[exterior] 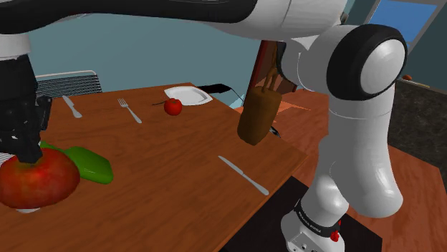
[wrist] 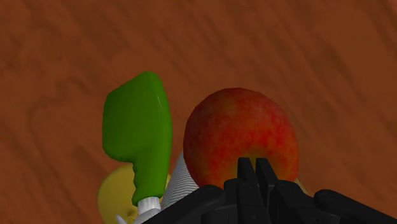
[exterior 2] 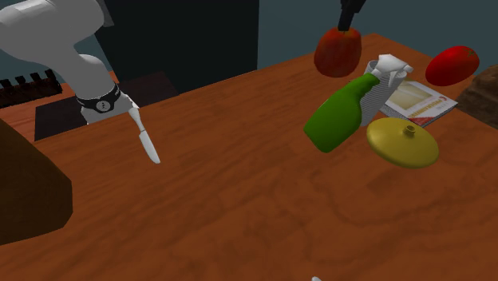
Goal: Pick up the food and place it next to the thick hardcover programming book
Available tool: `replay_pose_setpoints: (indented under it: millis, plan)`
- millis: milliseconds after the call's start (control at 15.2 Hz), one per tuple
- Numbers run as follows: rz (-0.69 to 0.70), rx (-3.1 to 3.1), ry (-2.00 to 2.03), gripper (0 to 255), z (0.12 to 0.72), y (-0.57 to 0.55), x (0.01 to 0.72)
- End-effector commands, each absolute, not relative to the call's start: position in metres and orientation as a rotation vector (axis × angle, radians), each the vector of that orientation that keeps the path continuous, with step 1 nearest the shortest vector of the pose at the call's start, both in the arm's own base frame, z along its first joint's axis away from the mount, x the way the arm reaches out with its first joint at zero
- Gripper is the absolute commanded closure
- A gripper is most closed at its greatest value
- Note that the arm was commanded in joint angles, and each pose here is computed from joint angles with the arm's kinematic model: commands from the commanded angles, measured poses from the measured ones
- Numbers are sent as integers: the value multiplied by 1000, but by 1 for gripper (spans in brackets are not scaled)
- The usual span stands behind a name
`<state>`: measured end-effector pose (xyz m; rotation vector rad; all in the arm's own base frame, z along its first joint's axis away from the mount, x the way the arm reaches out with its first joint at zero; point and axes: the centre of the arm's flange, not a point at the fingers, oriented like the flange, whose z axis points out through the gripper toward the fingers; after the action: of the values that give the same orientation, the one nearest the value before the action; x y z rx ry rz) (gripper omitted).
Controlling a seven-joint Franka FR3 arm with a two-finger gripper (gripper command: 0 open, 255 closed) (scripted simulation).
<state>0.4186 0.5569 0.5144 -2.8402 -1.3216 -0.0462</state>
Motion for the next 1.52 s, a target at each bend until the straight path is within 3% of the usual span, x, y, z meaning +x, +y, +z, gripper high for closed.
replay_pose_setpoints:
  millis: [0, 528, 1452]
  plan:
    - [-47, -2841, -1320, 255, 513, 578, 402]
    - [-47, -2841, -1320, 255, 497, 673, 342]
    - [-47, -2841, -1320, 255, 423, 673, 342]
